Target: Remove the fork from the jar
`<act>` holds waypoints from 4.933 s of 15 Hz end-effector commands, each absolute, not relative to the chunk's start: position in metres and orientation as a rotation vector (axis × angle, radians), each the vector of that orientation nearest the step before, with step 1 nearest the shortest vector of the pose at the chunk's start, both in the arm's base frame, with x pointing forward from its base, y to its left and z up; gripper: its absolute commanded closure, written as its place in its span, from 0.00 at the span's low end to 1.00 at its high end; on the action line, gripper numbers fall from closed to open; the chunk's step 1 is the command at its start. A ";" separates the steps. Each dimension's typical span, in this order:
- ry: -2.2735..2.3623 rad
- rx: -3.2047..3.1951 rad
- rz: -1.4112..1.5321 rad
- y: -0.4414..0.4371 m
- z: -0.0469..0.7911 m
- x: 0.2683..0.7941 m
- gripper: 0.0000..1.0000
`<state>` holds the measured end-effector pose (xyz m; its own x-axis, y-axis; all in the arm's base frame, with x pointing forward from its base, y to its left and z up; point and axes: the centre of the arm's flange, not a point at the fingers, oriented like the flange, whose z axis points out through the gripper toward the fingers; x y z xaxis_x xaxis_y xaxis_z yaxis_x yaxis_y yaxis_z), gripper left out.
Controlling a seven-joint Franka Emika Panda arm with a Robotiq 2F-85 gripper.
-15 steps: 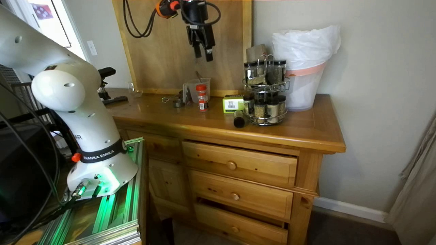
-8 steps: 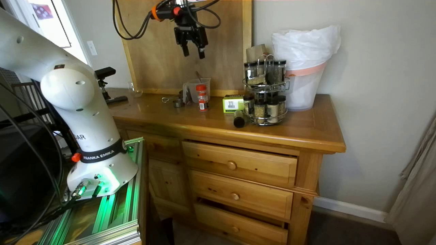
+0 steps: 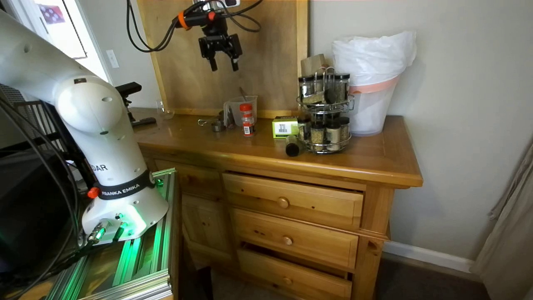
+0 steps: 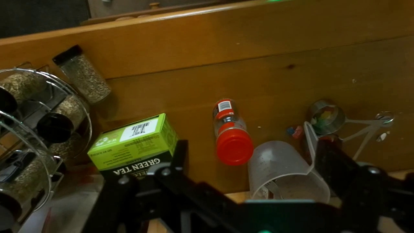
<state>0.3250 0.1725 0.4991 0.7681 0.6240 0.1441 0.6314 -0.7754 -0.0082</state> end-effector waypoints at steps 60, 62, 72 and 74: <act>-1.564 -2.428 -0.589 0.387 0.335 0.414 0.99; -1.578 -2.405 -0.637 0.379 0.356 0.398 0.99; -1.248 -2.588 -0.985 0.301 0.441 0.323 0.99; -1.131 -2.660 -1.044 0.283 0.448 0.311 0.99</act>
